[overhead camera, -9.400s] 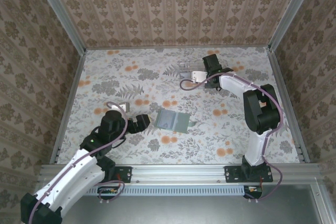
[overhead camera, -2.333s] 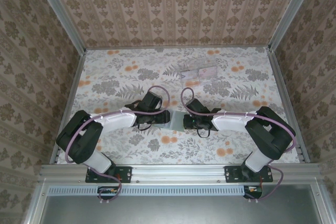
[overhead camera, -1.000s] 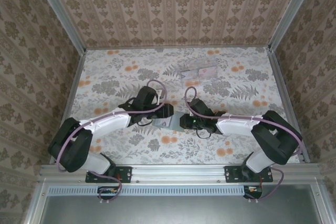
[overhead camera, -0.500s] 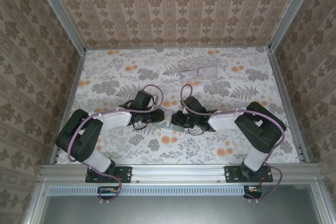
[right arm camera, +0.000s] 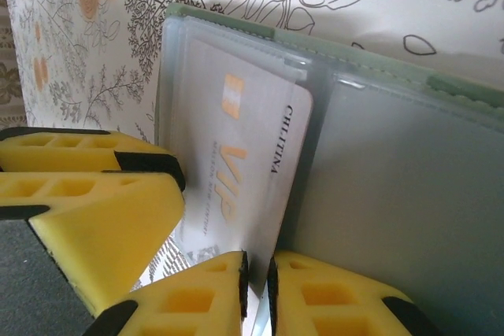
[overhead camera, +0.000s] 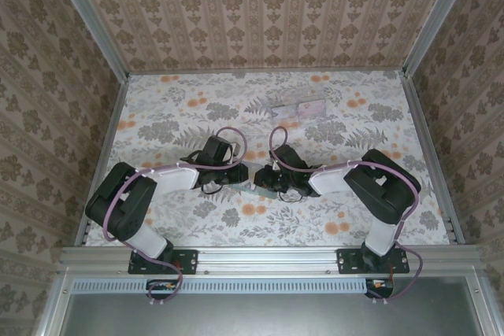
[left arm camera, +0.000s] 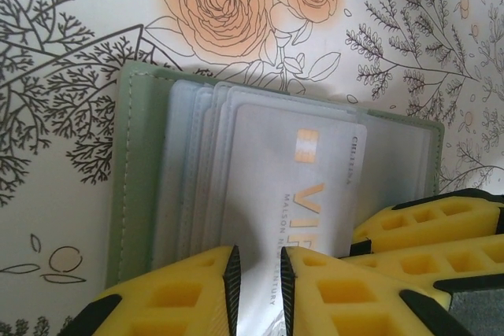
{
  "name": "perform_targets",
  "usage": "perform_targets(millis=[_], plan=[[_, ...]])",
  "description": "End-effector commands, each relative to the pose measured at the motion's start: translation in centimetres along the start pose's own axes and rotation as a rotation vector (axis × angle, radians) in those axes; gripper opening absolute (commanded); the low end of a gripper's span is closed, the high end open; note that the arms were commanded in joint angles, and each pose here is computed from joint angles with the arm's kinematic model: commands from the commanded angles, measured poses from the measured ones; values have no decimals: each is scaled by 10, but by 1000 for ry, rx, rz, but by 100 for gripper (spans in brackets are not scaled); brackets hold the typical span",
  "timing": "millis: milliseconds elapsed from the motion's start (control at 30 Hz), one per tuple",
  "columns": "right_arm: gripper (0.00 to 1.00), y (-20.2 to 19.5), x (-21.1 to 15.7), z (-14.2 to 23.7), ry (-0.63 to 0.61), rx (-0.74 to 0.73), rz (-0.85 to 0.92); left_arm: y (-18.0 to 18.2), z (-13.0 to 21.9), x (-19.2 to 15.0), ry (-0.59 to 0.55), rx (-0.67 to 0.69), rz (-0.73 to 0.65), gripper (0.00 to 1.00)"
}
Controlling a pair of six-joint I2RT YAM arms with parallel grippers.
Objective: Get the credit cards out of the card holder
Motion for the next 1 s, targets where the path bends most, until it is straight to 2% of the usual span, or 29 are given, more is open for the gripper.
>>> perform_targets(millis=[0, 67, 167, 200, 500, 967], plan=[[17, 2, 4, -7, -3, 30, -21, 10, -7, -15, 54, 39, 18, 24], [14, 1, 4, -7, -2, 28, -23, 10, -7, -16, 53, 40, 17, 24], [1, -2, 2, -6, -2, 27, -29, 10, -7, -16, 53, 47, 20, 24], [0, -2, 2, -5, -5, 24, -33, 11, -6, -15, 51, 54, 24, 23], [0, -27, -8, 12, -18, -18, -72, 35, -5, -13, 37, 161, 116, 2], [0, -54, -15, 42, -35, -59, -88, 36, -4, -11, 41, 164, 118, 1]])
Point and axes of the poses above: each hand's point on the last joint's axis, 136 mm out from that joint toward the fingers, its own z axis back along the fingers, its own y axis along the line the jaws close on, x = y × z, the point moved 6 cm from there along z, back along the fingers, and after that the axes turned 9 degrees about z, right-handed, at the moved point
